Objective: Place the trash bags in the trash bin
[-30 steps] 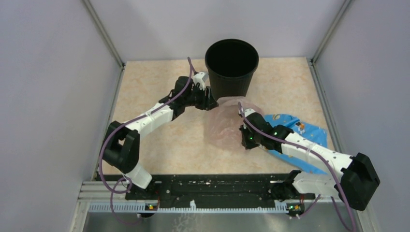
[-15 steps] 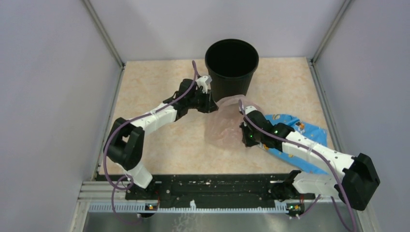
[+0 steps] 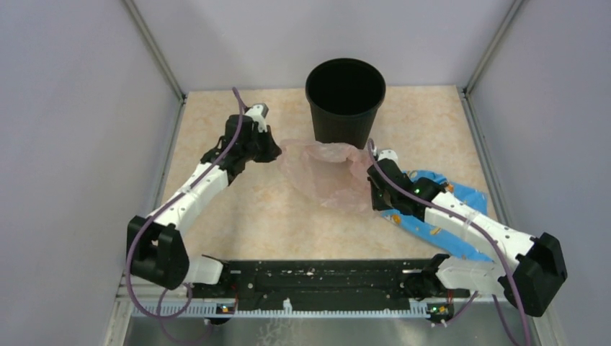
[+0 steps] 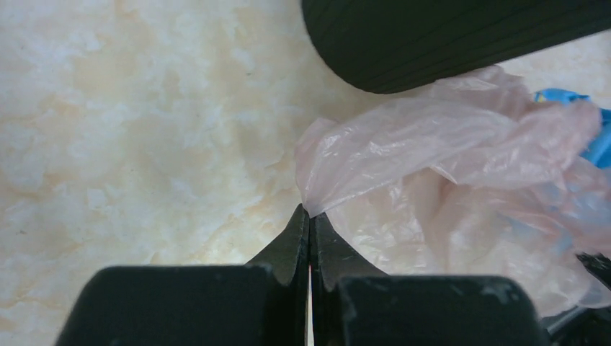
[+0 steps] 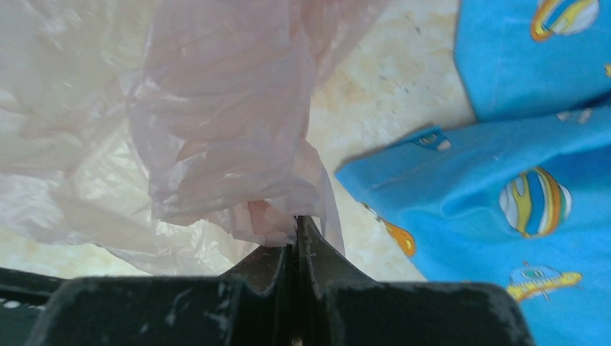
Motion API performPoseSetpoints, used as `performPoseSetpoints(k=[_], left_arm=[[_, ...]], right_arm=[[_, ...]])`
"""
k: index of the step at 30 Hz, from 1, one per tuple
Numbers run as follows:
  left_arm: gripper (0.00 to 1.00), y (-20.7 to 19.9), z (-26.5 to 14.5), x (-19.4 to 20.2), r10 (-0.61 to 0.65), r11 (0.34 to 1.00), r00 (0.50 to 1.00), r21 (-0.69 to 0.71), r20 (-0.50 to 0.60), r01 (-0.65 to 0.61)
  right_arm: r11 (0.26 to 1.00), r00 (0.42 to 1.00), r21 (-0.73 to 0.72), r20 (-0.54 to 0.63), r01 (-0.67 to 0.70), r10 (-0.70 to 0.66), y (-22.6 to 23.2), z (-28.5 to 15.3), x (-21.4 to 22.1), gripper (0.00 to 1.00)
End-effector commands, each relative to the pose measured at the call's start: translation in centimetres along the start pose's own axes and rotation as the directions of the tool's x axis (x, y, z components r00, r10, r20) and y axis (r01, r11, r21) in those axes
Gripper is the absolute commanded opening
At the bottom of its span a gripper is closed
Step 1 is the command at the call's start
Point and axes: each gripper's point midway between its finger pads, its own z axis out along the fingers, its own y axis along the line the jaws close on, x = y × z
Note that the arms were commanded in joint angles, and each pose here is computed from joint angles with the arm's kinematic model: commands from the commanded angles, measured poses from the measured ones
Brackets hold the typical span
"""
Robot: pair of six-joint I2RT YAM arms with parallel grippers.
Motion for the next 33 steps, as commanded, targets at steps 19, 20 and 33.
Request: performPoseSetpoints(k=[19, 20, 33], left_arm=[[0.00, -2.8, -4.4, -0.4, 0.037, 0.995, 0.999, 0.091, 0.029, -0.040], [0.00, -2.7, -4.5, -0.4, 0.035, 0.995, 0.999, 0.088, 0.025, -0.037], [0.00, -2.3, -6.8, -1.8, 0.010, 1.000, 0.996, 0.022, 0.084, -0.011]], right_arm=[[0.932, 0.969, -0.351, 0.184, -0.094, 0.167, 7.7, -3.8, -8.5, 0.50], [0.929, 0.968, -0.357, 0.181, -0.098, 0.172, 7.7, -3.9, -8.4, 0.48], [0.927, 0.983, -0.375, 0.165, -0.017, 0.085, 8.6, -3.9, -8.5, 0.44]])
